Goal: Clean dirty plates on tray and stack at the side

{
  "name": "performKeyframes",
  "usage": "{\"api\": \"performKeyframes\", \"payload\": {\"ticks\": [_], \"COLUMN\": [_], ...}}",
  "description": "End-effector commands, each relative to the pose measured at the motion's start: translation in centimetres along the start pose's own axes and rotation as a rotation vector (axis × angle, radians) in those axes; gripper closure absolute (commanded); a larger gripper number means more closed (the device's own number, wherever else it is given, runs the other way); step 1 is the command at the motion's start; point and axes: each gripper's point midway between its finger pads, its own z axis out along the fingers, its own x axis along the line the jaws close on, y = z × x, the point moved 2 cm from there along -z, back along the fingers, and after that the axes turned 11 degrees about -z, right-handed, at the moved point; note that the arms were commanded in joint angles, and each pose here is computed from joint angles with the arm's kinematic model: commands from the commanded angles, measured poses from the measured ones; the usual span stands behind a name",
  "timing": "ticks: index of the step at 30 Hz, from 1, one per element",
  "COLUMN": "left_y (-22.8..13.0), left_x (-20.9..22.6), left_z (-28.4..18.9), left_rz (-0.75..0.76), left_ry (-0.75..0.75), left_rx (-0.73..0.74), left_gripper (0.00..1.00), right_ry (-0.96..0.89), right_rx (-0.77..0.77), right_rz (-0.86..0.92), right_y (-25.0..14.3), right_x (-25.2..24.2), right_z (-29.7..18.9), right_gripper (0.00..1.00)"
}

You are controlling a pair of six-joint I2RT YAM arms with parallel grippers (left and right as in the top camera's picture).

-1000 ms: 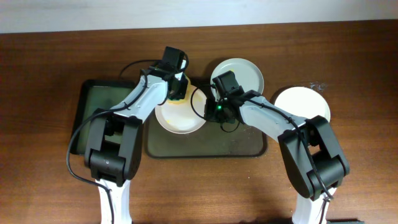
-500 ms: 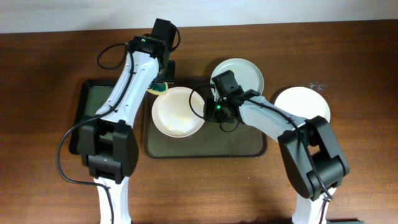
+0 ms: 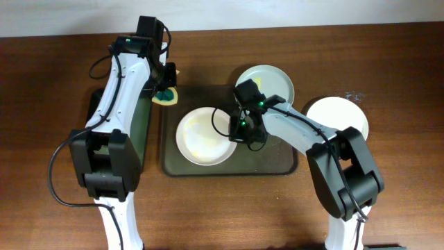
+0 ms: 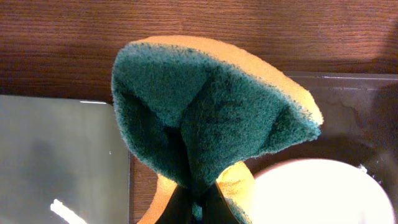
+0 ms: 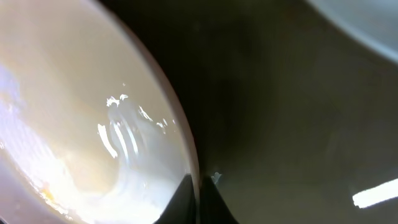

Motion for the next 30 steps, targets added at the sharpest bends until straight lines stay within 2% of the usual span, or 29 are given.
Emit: {"api": "performKeyframes", "payload": {"ticks": [1,10,18,22,30], "left_y": [0.7,0.7,0.6,0.7,0.7], "left_x": [-0.5,-0.5,-0.5,-0.7,-0.7], "left_z": [-0.9,-0.9,-0.9,-0.9,-0.9], "left_rz": [-0.012,-0.012,-0.011,-0.009,-0.009], "left_ry": [-0.025,-0.025,-0.025,-0.028,-0.028], "left_rx": [-0.025,-0.025,-0.025,-0.031,-0.031], "left_gripper": [1.0,1.0,1.0,1.0,1.0], "right_ry": [-0.162,-0.669,-1.067,-1.169,-1.196], "right_rx": [-0.153,-0.497,-0.789,-0.866,-0.885], "right_rz": [-0.115,-0.322,-0.383,-0.38,-0.371], "right_y": [1.8,1.1,0.4,0.1,0.1], "right_x": [0.6,3.2,5.3,5.8,5.7], "right_z": [-5.5,-14.3,-20.3,-22.1,-22.6], "right_gripper": [0.96,0.96,0.96,0.96,0.96]}}
